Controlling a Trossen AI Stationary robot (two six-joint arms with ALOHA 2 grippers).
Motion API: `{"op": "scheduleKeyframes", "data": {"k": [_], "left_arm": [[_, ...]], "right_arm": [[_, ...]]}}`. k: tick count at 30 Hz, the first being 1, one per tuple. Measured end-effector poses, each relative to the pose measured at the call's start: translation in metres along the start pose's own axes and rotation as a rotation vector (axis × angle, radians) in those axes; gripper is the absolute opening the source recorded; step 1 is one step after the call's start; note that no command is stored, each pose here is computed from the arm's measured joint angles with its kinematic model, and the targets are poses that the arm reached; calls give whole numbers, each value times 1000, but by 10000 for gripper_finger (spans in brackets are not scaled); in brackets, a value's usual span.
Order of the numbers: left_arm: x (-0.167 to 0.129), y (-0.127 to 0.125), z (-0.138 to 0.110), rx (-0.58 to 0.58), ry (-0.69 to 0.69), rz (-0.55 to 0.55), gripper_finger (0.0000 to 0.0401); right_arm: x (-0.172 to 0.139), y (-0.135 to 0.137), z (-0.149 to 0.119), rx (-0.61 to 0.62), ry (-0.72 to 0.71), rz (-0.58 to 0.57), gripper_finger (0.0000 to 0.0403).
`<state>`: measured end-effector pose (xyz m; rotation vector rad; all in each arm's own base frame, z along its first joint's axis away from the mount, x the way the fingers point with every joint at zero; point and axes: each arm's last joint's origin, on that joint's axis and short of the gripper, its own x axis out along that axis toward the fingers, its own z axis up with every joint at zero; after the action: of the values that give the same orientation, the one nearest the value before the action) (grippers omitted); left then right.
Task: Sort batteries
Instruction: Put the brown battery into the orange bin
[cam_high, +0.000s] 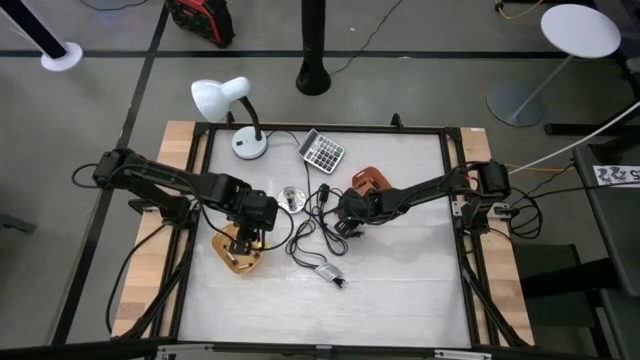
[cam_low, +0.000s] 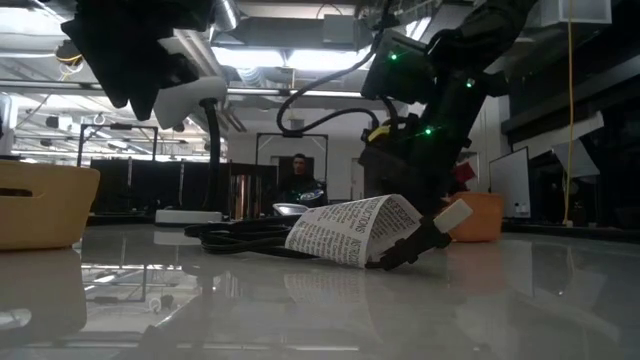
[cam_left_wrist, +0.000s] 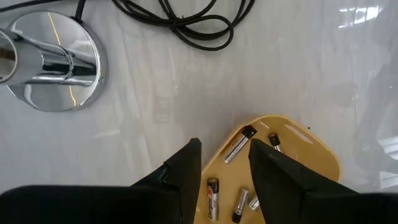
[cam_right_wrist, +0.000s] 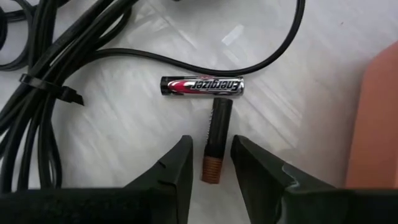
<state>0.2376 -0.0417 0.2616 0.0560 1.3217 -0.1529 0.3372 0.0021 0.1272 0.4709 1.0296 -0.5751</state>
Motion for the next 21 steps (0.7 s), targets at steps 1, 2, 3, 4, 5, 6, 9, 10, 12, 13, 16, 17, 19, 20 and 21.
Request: {"op": "scheduleKeyframes", "data": {"k": [1, 2, 3, 4, 5, 6, 9, 10, 12, 13, 16, 17, 19, 20, 21], "left_arm": [[0, 0, 0, 7, -1, 0, 125], [0, 0, 0, 12, -4, 0, 125], [0, 0, 1, 13, -10, -1, 125], [0, 0, 2, 13, -18, -1, 125], [0, 0, 3, 14, -32, -1, 125], [0, 0, 5, 14, -47, -2, 125], [0, 0, 10, 16, -99, -3, 125], [-1, 0, 11, 16, -115, -4, 125], [-1, -1, 13, 18, -136, -5, 125], [-1, -1, 14, 18, -141, -5, 125], [-1, -1, 15, 34, -155, -4, 125], [-1, -1, 15, 46, -160, -3, 125], [-1, -1, 16, 55, -165, -3, 125], [-1, -1, 17, 58, -175, -3, 125], [-2, -1, 18, 59, -191, -2, 125]], "right_arm": [[0, 0, 0, 0, 0, 0, 105], [-1, 0, 0, 0, 0, 1, 96], [-1, 0, 0, 0, 1, 0, 86], [-1, 0, 0, 0, 2, 1, 74], [-1, 0, 0, 0, 3, 4, 61], [-1, 0, 0, 0, 3, 8, 48], [-1, 0, 0, 0, 5, 9, 13], [-1, 0, 0, -1, 5, 10, 9], [-2, 0, 1, 0, 7, 12, 13], [-3, 1, 2, -1, 12, 13, 17], [-9, 4, 7, -12, 35, 4, 23], [-12, 5, 9, -28, 49, -2, 22], [-18, 8, 15, -61, 60, -6, 17], [-22, 10, 18, -71, 64, -9, 14], [-26, 11, 22, -84, 73, -19, 12]]}}
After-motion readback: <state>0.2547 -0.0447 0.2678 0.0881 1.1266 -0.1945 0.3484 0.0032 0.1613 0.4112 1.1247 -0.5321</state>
